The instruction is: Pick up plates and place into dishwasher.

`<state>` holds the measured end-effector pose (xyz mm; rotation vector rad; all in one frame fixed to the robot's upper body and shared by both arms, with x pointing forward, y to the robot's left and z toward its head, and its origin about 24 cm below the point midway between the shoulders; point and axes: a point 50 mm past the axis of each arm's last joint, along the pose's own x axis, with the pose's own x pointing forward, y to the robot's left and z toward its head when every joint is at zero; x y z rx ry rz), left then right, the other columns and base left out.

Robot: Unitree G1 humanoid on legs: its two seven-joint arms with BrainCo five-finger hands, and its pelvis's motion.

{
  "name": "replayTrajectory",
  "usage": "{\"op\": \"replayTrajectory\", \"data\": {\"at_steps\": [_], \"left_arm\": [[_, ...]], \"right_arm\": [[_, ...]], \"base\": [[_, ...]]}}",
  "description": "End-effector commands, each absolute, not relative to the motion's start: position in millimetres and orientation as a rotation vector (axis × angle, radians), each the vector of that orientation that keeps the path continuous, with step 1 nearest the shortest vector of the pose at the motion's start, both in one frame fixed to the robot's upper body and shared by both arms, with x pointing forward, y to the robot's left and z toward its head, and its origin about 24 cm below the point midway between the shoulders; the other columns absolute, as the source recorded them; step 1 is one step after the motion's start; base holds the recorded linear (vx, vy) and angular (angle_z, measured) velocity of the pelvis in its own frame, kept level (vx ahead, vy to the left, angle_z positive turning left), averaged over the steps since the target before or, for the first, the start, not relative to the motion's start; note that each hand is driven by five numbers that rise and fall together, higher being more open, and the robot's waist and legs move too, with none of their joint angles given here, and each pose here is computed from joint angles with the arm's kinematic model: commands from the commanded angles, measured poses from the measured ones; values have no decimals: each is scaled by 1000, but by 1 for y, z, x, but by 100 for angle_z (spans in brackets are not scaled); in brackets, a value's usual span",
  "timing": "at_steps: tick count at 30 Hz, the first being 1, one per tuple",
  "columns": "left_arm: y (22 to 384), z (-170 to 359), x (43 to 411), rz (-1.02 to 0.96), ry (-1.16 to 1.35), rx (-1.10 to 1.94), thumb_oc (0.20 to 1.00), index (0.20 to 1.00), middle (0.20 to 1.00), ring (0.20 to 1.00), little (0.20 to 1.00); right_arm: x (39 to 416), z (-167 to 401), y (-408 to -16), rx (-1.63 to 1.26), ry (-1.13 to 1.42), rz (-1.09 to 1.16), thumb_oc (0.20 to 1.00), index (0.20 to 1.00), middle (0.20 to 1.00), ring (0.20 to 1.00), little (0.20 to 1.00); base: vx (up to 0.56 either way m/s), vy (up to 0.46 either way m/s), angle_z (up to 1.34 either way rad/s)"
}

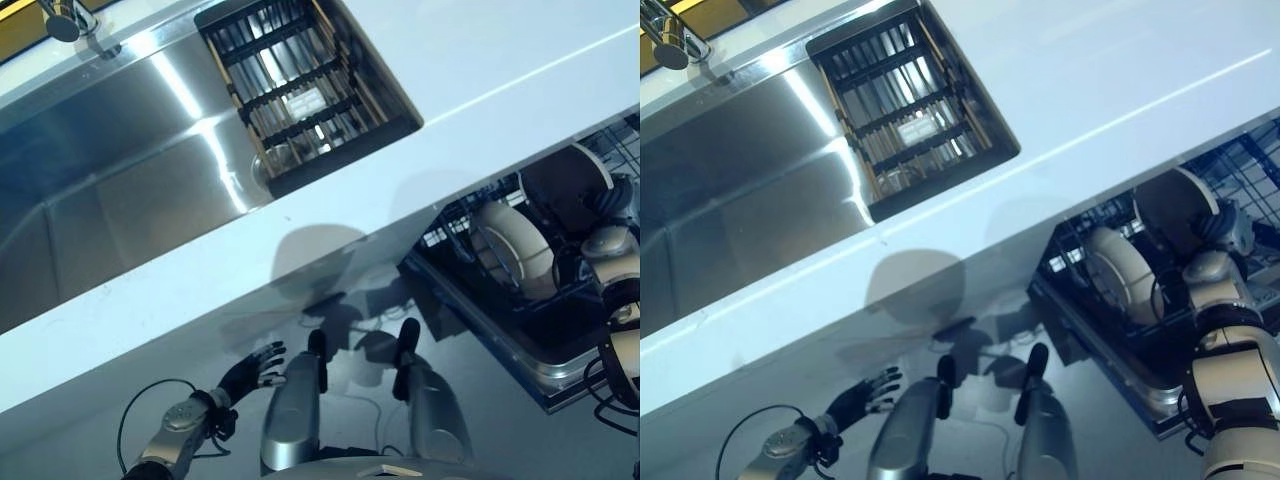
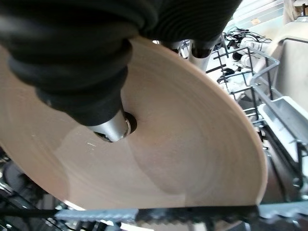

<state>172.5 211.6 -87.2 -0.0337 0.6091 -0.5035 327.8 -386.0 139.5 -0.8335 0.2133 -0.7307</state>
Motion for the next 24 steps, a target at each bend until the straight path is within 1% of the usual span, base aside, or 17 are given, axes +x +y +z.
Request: {"op": "replayTrajectory", "data": {"at_steps": [1,16,17,18,19,24], "left_arm": [[219,-84,165,-515,609,-22,1000,1000,1000,1000,1000],[218,-84,163,-505,607,-34,1000,1000,1000,1000,1000],[219,-84,163,-505,605,-36,1000,1000,1000,1000,1000],[219,-84,164,-503,604,-37,1000,1000,1000,1000,1000],[218,-84,164,-502,604,-37,1000,1000,1000,1000,1000],[219,-84,164,-500,600,-41,1000,1000,1000,1000,1000]], "right_arm": [[331,147,-385,-861,201,-709,200,200,200,200,200],[327,145,-392,-862,249,-725,200,200,200,200,200],[327,146,-393,-859,251,-730,645,645,645,645,645],[327,147,-393,-861,254,-733,944,944,944,944,944],[326,146,-394,-862,256,-733,1000,1000,1000,1000,1000],[326,149,-394,-850,233,-738,1000,1000,1000,1000,1000]], "base": [[0,0,0],[-2,1,0],[3,13,-4],[1,11,-3],[0,0,0],[0,0,0]]}}
